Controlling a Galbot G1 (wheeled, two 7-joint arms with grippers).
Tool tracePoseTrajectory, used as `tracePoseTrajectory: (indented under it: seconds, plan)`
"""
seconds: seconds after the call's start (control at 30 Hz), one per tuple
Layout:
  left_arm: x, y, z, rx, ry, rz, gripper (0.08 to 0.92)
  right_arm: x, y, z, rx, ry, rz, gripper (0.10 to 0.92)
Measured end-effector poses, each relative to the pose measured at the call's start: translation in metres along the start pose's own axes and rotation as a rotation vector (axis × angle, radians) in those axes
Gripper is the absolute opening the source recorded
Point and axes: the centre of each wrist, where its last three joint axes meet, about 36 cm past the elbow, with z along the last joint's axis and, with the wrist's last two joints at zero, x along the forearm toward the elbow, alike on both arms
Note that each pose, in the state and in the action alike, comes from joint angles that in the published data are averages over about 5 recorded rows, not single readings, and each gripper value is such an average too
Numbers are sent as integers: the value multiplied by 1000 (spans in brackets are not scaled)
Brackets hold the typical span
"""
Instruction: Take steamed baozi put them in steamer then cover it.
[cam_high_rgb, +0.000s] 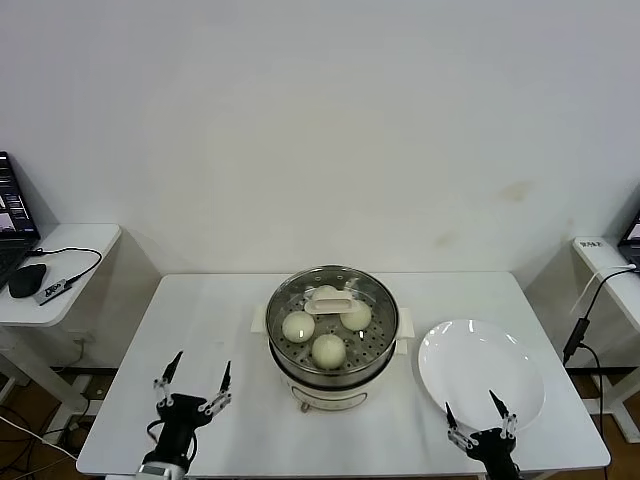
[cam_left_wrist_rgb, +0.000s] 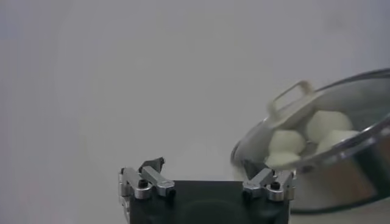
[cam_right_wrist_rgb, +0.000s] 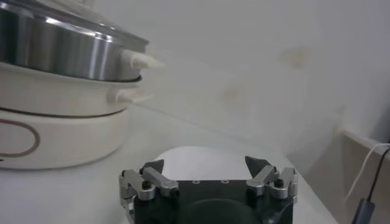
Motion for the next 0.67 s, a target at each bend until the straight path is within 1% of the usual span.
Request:
tracePoseTrajectory:
  seconds: [0.17, 0.27, 0.47, 0.67]
  plan:
    - [12, 6, 18, 96, 53, -15, 823, 4, 1, -2, -4, -1, -23, 823]
    - [17, 8, 26, 134, 75, -25, 823, 5, 3, -4, -11, -6, -34, 823]
    - [20, 12, 36, 177, 101, -40, 823, 7, 8, -7, -23, -5, -56, 823]
    - [21, 17, 41, 185, 114, -42, 823, 6, 11, -8, -31, -3, -67, 823]
